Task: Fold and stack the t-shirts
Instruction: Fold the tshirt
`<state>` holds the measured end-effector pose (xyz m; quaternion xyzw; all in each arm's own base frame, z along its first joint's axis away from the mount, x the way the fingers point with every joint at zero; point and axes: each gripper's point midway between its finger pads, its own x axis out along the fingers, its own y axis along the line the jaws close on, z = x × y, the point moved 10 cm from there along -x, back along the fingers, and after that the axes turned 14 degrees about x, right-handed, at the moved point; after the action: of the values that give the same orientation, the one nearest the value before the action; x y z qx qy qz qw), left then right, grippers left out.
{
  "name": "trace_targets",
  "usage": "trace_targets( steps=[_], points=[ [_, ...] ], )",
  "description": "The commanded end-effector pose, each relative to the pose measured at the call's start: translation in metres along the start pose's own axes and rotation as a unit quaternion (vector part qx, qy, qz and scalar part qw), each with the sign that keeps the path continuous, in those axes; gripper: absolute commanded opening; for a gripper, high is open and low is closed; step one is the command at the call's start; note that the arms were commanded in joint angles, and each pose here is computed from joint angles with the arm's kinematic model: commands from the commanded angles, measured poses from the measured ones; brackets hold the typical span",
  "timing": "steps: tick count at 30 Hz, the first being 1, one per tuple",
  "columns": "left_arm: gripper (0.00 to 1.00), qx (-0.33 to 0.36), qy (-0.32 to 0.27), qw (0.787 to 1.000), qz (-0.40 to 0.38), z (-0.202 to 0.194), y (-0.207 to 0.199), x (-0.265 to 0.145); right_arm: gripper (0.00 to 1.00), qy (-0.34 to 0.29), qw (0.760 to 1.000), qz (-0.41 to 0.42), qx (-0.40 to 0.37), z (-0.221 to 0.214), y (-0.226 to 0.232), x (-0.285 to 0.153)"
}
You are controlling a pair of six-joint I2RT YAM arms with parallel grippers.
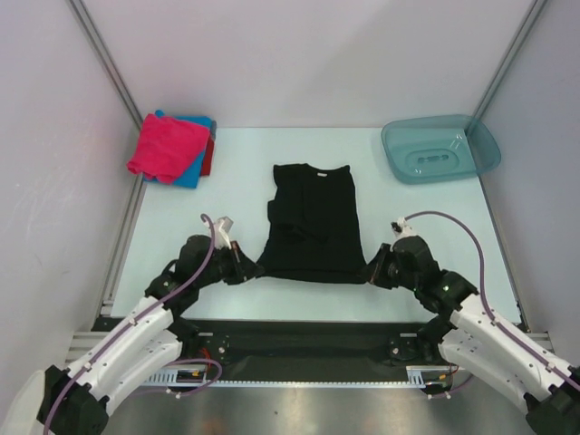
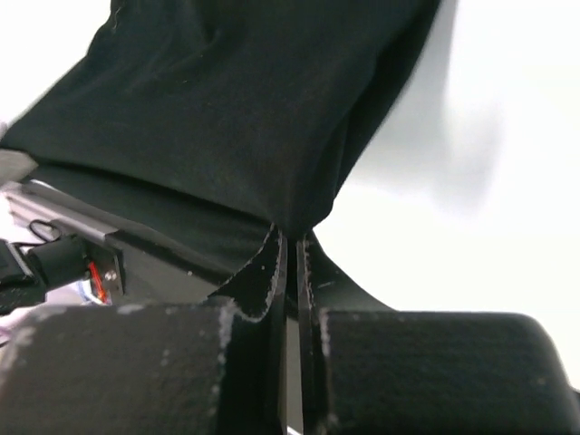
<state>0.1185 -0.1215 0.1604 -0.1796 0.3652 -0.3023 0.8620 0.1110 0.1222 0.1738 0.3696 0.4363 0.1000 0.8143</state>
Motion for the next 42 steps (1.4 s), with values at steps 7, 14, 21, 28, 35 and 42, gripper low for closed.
trace_targets(
  steps=[7,14,21,28,35,42],
  points=[
    [0.00,0.076,-0.065,0.988,0.117,0.081,-0.002,0.023,0.00,-0.109,0.991,-0.021,-0.077,0.071,0.033,0.038],
    [0.00,0.090,-0.078,0.984,0.134,0.144,0.006,0.063,0.00,-0.137,0.987,-0.005,-0.079,0.131,0.047,0.070],
    [0.00,0.098,-0.084,0.983,0.130,0.210,0.021,0.106,0.00,-0.145,0.984,0.002,-0.099,0.188,0.068,0.109],
    [0.00,0.084,-0.086,0.987,0.105,0.260,0.049,0.150,0.00,-0.142,0.985,0.023,-0.094,0.237,0.078,0.150],
    [0.00,0.065,-0.063,0.992,0.085,0.277,0.085,0.193,0.00,-0.127,0.987,0.029,-0.092,0.274,0.079,0.195],
    [0.03,0.049,-0.058,0.994,0.075,0.292,0.113,0.227,0.12,-0.133,0.987,0.031,-0.089,0.296,0.073,0.222]
  ],
)
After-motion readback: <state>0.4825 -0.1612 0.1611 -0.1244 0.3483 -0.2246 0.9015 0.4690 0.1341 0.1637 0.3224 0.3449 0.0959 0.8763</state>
